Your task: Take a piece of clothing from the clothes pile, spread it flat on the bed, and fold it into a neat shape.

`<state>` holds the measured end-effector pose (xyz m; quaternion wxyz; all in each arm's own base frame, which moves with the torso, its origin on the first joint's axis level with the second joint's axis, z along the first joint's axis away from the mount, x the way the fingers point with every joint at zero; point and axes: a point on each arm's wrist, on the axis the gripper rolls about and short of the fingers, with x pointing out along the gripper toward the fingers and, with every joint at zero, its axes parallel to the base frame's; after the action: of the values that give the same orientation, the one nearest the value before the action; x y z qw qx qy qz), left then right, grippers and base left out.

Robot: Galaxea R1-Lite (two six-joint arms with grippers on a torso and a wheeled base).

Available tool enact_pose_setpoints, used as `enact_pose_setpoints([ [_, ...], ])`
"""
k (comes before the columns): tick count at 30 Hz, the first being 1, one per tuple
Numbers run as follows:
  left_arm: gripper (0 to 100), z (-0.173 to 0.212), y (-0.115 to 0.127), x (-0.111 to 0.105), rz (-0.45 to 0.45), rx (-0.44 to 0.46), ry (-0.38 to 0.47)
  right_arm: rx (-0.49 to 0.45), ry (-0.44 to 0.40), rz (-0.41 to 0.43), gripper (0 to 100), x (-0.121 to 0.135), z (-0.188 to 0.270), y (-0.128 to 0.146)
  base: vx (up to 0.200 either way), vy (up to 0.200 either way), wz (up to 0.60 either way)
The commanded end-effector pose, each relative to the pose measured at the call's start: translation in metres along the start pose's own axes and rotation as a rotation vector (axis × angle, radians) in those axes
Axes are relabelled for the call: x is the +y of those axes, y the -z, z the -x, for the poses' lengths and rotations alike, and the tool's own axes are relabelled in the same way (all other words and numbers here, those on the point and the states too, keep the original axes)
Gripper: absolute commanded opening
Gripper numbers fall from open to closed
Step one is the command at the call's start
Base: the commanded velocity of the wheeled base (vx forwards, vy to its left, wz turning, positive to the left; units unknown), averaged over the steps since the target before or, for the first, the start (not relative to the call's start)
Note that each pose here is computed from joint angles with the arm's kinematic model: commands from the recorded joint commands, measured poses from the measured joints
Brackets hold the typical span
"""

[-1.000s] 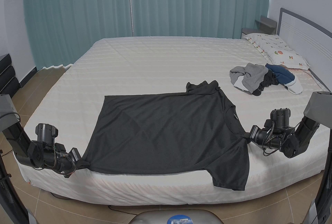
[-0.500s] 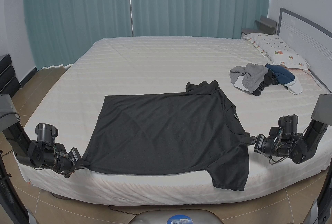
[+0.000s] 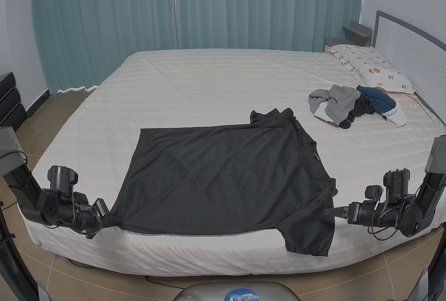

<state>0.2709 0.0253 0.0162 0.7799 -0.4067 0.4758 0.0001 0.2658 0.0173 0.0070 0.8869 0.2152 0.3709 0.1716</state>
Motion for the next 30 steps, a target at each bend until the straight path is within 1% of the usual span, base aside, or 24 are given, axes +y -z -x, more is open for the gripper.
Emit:
enact_pose_setpoints([
  [1, 0, 0.000, 0.000, 0.000, 0.000, 0.000, 0.000, 0.044, -0.003, -0.007, 100, -0.002, -0.011, 0.008, 0.000, 0.000, 0.00],
  [6, 0, 0.000, 0.000, 0.000, 0.000, 0.000, 0.000, 0.033, -0.025, 0.008, 100, 0.001, -0.017, 0.009, 0.000, 0.000, 0.00],
  [14, 0, 0.000, 0.000, 0.000, 0.001, 0.001, 0.000, 0.045, -0.041, 0.021, 100, 0.003, -0.026, 0.015, 0.000, 0.000, 0.00],
  [18, 0, 0.000, 0.000, 0.000, 0.001, 0.001, 0.000, 0.020, -0.037, 0.022, 100, 0.001, -0.022, 0.013, 0.000, 0.000, 0.00],
  [19, 0, 0.000, 0.000, 0.000, 0.000, 0.000, 0.000, 0.012, -0.032, 0.019, 0, 0.000, -0.021, 0.012, 0.000, 0.000, 0.00],
  [26, 0, 0.000, 0.000, 0.000, 0.000, 0.000, 0.000, 0.005, 0.009, -0.007, 0, -0.012, -0.008, 0.014, 0.000, 0.000, 0.00],
  [30, 0, 0.000, 0.000, 0.000, 0.001, 0.001, 0.000, 0.004, 0.015, -0.019, 0, -0.014, -0.003, 0.016, 0.000, 0.000, 0.00],
])
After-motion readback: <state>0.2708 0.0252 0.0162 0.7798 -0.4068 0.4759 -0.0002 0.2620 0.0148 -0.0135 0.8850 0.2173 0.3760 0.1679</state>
